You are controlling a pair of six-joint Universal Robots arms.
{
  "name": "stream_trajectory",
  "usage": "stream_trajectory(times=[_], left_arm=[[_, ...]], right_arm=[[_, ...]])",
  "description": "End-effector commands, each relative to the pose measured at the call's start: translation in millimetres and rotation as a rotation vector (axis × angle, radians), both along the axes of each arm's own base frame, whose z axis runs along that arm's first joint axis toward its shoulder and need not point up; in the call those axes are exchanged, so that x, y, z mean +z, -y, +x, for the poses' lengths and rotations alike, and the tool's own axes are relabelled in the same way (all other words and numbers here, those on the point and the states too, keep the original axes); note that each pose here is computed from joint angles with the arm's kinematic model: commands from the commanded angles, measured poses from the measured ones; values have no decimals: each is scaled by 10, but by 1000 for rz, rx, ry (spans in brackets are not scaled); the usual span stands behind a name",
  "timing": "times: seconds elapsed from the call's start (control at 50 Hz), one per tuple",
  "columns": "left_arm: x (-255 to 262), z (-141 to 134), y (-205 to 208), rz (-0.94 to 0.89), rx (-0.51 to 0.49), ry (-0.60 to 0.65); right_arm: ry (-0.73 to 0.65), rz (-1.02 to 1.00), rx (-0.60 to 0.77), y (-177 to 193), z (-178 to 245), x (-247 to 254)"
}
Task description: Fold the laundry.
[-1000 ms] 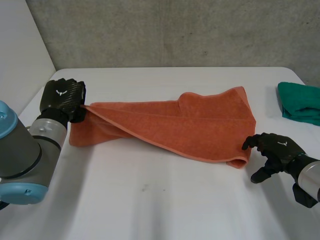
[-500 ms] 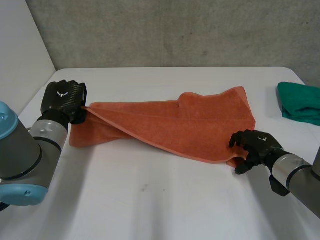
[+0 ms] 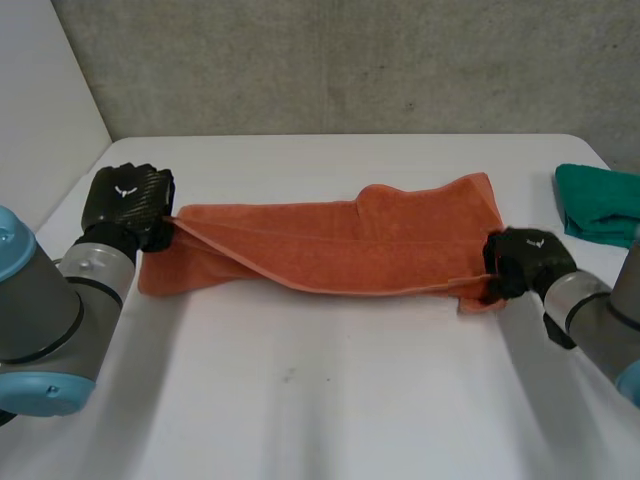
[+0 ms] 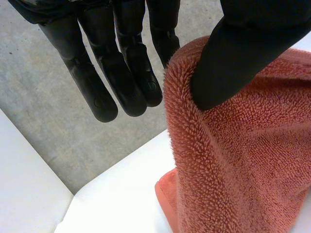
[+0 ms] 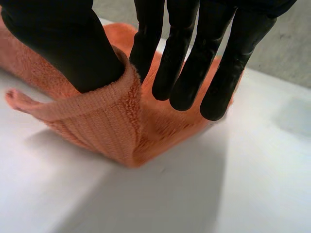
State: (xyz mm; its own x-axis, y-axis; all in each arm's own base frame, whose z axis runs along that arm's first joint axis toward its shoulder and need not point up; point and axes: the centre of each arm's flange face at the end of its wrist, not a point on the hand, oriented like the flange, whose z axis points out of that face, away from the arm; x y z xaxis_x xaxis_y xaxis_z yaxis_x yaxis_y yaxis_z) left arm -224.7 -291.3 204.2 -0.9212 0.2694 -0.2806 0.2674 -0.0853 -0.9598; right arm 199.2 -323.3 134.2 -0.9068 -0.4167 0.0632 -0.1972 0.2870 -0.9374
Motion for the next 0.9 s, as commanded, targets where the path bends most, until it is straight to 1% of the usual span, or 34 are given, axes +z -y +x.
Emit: stream_trajectory(times=[0.02, 0.08, 0.1, 0.16, 0.18, 0.2, 0.26, 0.32, 0.34, 0.4, 0.46, 0.58, 0.64, 0.7, 0.72, 0.78, 0.8, 0.86, 0.88, 0.9], left_arm=[[240, 36, -159, -20, -6, 3], [417, 58, -238, -38, -12, -1], [536, 74, -307, -47, -22, -3], [715, 97, -432, -59, -40, -6], [817, 109, -519, -64, -55, -5], [868, 113, -564, -67, -64, -6], [1011, 141, -721, -64, -87, 7], [1070, 177, -817, -54, -96, 36], [1066, 193, -853, -45, -99, 66], [1041, 192, -877, -45, -107, 119], [933, 188, -847, -27, -105, 191], [460, 112, -559, 102, -124, 325], [234, 28, -362, 146, -139, 359], [97, -50, -190, 163, -150, 367], [29, -102, -59, 161, -150, 368], [6, -181, 168, 126, -135, 362], [54, -225, 328, 84, -112, 354], [258, -336, 528, -17, -86, 332], [489, -382, 666, -111, -64, 304], [627, -403, 728, -164, -55, 286]], right_arm=[[-135, -164, 72, 49, 13, 686], [-260, -205, 119, -58, 2, 1017], [-343, -237, 148, -127, -14, 1234], [-466, -275, 174, -219, -53, 1506], [-534, -296, 188, -280, -74, 1661], [-565, -307, 194, -309, -85, 1734], [-638, -348, 196, -430, -118, 2021], [-651, -354, 191, -499, -133, 2159], [-655, -345, 200, -535, -131, 2193], [-664, -314, 218, -564, -133, 2179], [-696, -254, 256, -564, -135, 2049], [-784, -53, 383, -332, -102, 1381], [-799, -4, 401, -211, -79, 1162], [-810, -9, 382, -60, -38, 1064], [-806, -30, 352, 72, 6, 1007], [-776, -104, 291, 242, 117, 1021], [-750, -189, 243, 346, 201, 1133], [-694, -333, 156, 547, 276, 1352], [-650, -456, 104, 671, 346, 1558], [-624, -521, 76, 722, 372, 1684]])
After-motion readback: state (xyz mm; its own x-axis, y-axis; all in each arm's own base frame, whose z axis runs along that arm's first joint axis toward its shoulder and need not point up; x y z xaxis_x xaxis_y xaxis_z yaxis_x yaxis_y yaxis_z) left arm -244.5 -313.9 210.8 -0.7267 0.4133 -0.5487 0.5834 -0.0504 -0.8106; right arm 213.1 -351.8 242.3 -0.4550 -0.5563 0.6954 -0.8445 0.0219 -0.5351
